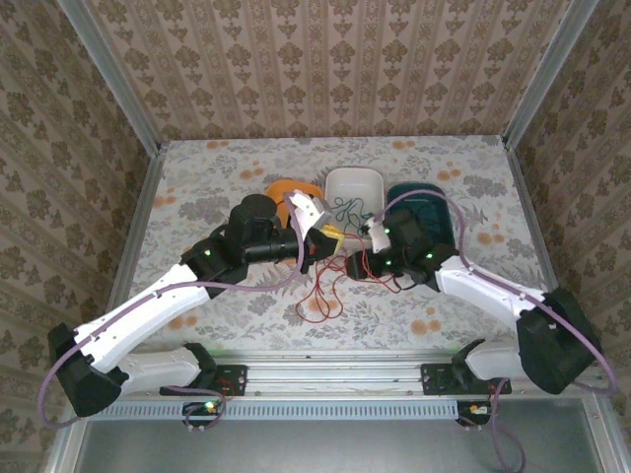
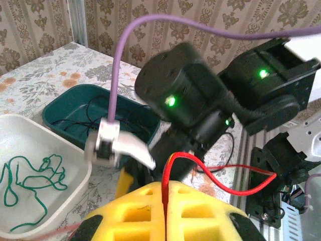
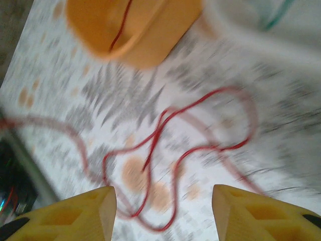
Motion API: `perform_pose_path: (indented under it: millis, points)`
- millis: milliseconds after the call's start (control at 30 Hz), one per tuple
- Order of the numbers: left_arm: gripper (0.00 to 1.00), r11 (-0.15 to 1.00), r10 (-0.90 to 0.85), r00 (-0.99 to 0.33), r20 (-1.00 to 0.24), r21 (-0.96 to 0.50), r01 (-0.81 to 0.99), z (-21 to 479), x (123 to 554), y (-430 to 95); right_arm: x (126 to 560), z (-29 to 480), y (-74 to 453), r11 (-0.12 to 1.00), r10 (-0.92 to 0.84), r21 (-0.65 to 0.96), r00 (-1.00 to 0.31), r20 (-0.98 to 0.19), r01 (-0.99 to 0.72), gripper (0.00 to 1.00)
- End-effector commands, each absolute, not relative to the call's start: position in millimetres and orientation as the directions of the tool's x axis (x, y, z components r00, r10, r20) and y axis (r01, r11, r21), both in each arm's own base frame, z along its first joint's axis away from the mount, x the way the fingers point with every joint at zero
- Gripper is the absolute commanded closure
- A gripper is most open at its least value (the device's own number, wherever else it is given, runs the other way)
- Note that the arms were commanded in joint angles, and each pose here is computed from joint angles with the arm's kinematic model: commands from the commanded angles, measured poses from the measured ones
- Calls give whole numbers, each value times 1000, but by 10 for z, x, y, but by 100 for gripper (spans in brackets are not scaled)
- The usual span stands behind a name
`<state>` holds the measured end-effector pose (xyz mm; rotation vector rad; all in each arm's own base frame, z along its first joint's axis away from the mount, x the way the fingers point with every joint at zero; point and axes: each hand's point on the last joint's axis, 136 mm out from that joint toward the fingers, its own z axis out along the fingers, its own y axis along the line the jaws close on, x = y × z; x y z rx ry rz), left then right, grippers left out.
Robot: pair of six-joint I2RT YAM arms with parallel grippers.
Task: Untangle the cables
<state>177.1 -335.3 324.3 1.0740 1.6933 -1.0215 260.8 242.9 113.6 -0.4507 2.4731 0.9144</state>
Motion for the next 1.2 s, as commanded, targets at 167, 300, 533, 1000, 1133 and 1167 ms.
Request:
perform_pose_path:
  millis: [167, 300, 533, 1000, 1133, 1167]
  points:
    - [100, 289, 195, -208, -959, -147, 946, 3418, 1788, -3358, 2171, 840, 2941, 497, -386, 680, -839, -383, -539, 44]
    - [100, 347, 194, -213, -958, -137, 928, 3362, 1877, -3322, 2127, 680, 3138, 490, -481, 653, -804, -350, -578, 43]
    - [100, 377, 186, -233, -955, -150, 914, 3265, 1901, -3280, 2124, 457, 3374, 494, -557, 601, -759, -336, -628, 43]
    - [100, 537, 152, -202, -968, -90, 839, 3385, 2101, -3016, 2317, 101, 3179, 642, -521, 460, -789, -325, -613, 100]
    - [100, 725, 55, -120, -991, -43, 688, 3757, 2422, -2546, 2161, 23, 2947, 680, -502, 457, -818, -280, -573, 100]
    - [100, 757, 13, -106, -994, -59, 650, 3873, 2499, -2411, 2135, 2, 2886, 692, -493, 454, -827, -271, -561, 100]
